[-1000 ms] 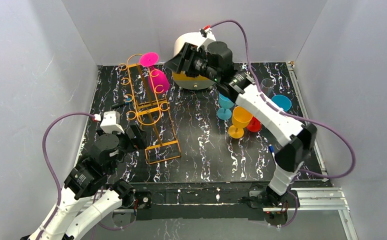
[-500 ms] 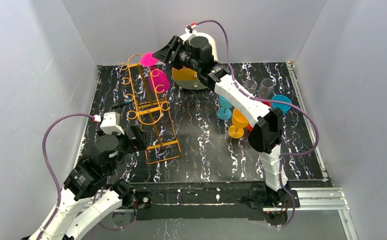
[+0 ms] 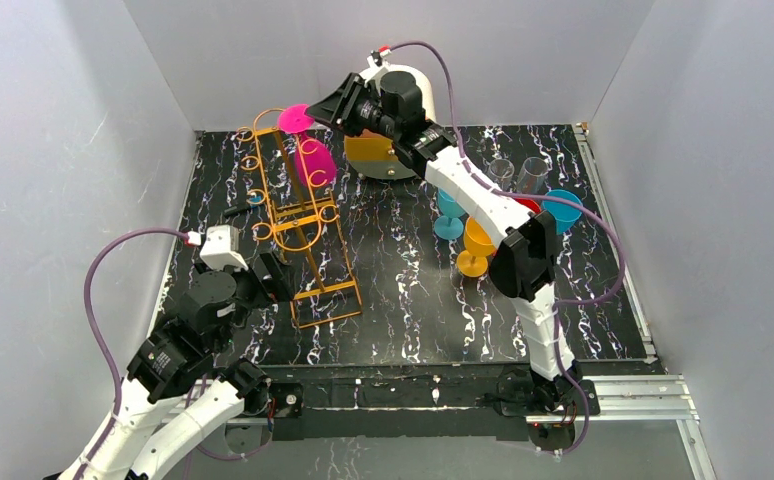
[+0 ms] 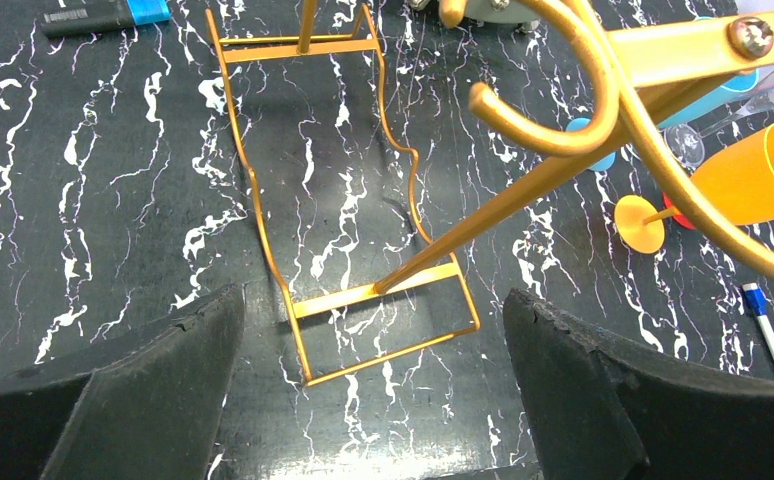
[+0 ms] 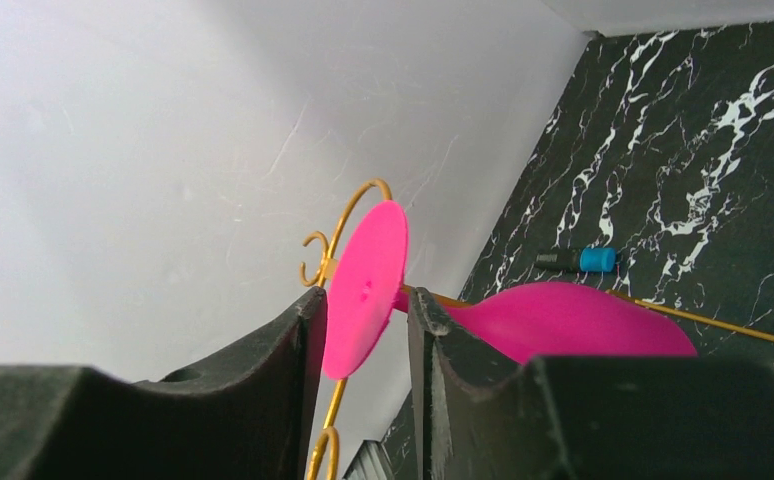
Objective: Take the wine glass off the wine glass rack
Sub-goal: Pick up the wine glass from the wine rack.
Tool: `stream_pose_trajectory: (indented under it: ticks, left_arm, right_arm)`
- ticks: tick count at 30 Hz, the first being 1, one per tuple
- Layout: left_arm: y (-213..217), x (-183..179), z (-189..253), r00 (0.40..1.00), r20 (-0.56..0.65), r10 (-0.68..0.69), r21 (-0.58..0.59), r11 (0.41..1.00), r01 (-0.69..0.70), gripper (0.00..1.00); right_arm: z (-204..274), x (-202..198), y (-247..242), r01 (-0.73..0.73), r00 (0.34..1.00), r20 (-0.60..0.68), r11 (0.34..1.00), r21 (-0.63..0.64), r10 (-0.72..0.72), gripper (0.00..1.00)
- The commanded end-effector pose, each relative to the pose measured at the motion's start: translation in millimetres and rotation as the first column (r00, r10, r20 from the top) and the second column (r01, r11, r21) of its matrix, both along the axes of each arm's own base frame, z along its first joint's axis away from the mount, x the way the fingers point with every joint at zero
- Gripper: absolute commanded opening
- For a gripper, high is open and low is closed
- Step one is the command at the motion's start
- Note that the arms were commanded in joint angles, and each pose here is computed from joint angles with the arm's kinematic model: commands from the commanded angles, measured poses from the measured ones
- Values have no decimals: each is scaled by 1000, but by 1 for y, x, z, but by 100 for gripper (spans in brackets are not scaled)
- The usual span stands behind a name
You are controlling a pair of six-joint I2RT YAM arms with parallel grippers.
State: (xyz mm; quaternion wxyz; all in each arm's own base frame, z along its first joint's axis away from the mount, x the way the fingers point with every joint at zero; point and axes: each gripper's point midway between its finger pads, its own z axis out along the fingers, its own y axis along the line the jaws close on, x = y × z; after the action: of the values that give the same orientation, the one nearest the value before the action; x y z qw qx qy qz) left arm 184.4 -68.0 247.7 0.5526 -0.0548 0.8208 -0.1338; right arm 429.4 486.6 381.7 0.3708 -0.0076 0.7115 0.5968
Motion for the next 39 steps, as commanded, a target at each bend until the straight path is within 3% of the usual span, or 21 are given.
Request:
stream_pose_trajectory:
  ticks: [1, 11, 14, 18, 28, 39]
  left_arm:
    - [2, 0, 0, 1000, 9, 9, -4, 1000, -9, 98]
    - [-2, 1, -1, 1000, -2, -9, 0, 1000, 9, 98]
    - [-3, 1, -1, 1000, -1, -12, -1, 1000, 12, 98]
    - [-6, 2, -4, 1000, -10, -20, 4, 1000, 20, 98]
    - [-12, 4, -5, 999, -22, -39, 4, 999, 39, 98]
    - [-14, 6, -7, 999, -29, -38, -4, 999, 38, 98]
  right_arm:
    - [28, -4, 0, -22, 999, 44, 998, 57, 19, 41]
    - [49, 8, -8, 27, 996, 88, 997, 74, -34, 23]
    - [57, 20, -19, 54, 994, 85, 995, 82, -61, 11]
    - [47, 31, -33, 67, 997, 34, 993, 93, -70, 2]
    - [43, 65, -52, 87, 996, 1, 986, 145, -88, 2]
    - [55, 72, -82, 149, 988, 16, 981, 126, -152, 2]
